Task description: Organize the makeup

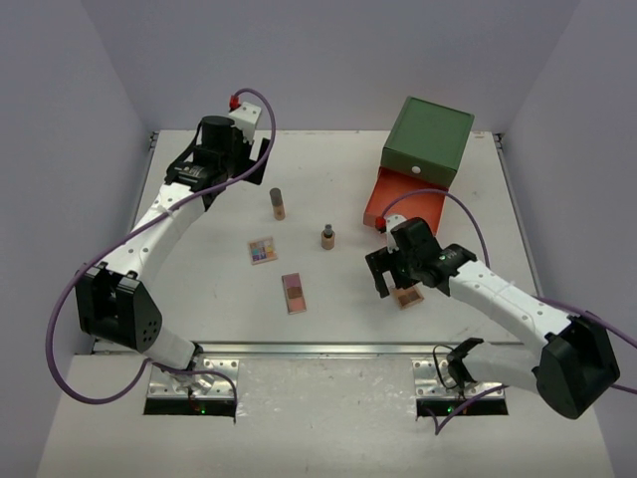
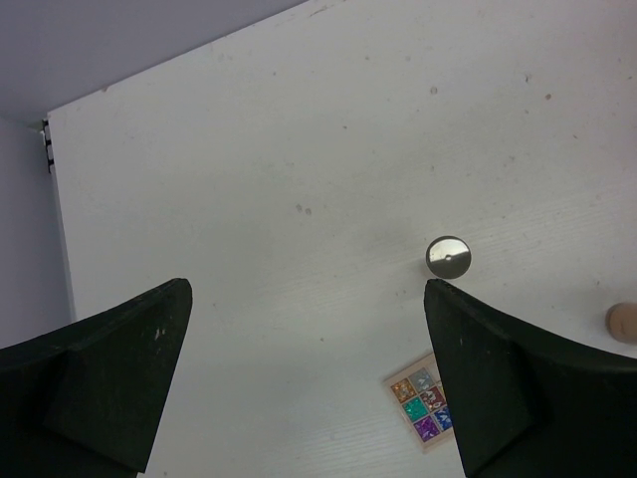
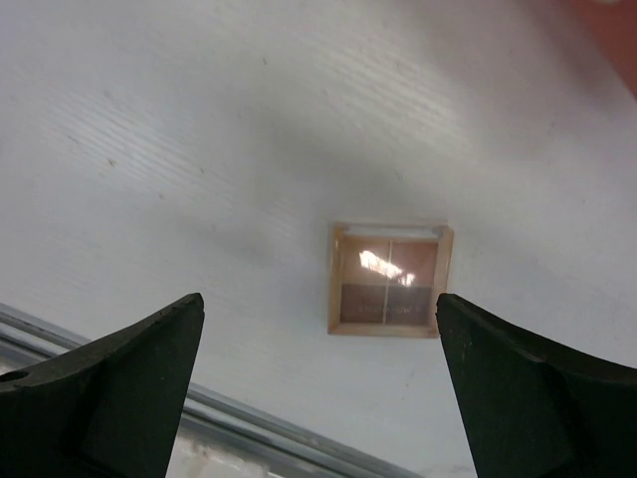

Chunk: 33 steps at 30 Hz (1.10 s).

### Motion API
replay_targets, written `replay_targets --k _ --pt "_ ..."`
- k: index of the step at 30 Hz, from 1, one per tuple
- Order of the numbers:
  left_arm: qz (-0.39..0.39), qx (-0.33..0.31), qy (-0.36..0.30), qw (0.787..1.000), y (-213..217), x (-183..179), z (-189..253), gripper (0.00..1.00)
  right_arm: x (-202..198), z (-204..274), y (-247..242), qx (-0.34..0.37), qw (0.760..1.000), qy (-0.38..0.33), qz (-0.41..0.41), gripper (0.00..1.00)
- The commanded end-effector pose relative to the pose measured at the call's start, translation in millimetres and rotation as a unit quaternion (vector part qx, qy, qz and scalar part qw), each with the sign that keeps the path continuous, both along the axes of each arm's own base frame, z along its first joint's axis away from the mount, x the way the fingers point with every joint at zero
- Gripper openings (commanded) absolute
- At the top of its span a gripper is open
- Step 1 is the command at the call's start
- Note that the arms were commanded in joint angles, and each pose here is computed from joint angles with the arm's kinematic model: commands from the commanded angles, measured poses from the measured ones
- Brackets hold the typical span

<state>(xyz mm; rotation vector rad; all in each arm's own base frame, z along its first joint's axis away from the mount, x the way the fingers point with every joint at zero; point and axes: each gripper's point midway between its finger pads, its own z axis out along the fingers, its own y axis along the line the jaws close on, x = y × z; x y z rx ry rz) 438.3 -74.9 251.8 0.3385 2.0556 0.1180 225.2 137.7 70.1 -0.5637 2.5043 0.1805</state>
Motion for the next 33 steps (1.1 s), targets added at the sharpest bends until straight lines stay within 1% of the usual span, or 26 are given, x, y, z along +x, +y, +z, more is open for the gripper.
replay_targets --k 1,4,9,13,15,18,25,31,33 --pt "0.005 -0.001 -0.018 1.0 4.8 5.4 8.3 1.0 -24.4 -18.1 -27.5 -0.068 0.997 0.043 0.015 0.99" --pt "0.003 -0.001 -0.02 1.0 4.4 4.0 10.6 1.0 -21.9 -23.6 -25.2 -0.073 0.996 0.053 0.014 0.99" --pt "0.006 0.001 -0.026 1.0 6.5 2.6 15.1 1.0 -20.1 -43.5 -32.2 -0.113 0.989 0.093 -0.011 0.99" --pt "0.006 0.002 -0.03 1.0 7.6 0.8 17.6 1.0 -17.0 -59.5 -28.2 -0.111 0.986 0.119 -0.027 0.99" --pt "0.007 0.003 -0.031 0.999 8.3 0.2 18.6 1.0 -15.3 -66.3 -37.1 -0.114 0.982 0.133 -0.075 0.99" --pt "0.007 0.004 -0.03 1.0 8.7 -1.0 17.6 1.0 -11.6 -71.0 -44.1 -0.112 0.979 0.131 -0.107 0.99" --pt "0.006 0.002 -0.031 1.0 7.3 0.1 17.3 1.0 -12.8 -82.4 -50.0 -0.086 0.979 0.14 -0.121 0.99" --pt "0.01 0.007 -0.032 0.999 10.0 0.4 17.7 1.0 -17.6 -97.9 -46.0 -0.078 0.979 0.162 -0.1 0.99" --pt "0.01 0.008 -0.033 0.999 10.0 0.5 18.5 1.0 -16.8 -98.9 -40.1 -0.069 0.979 0.17 -0.086 0.94"
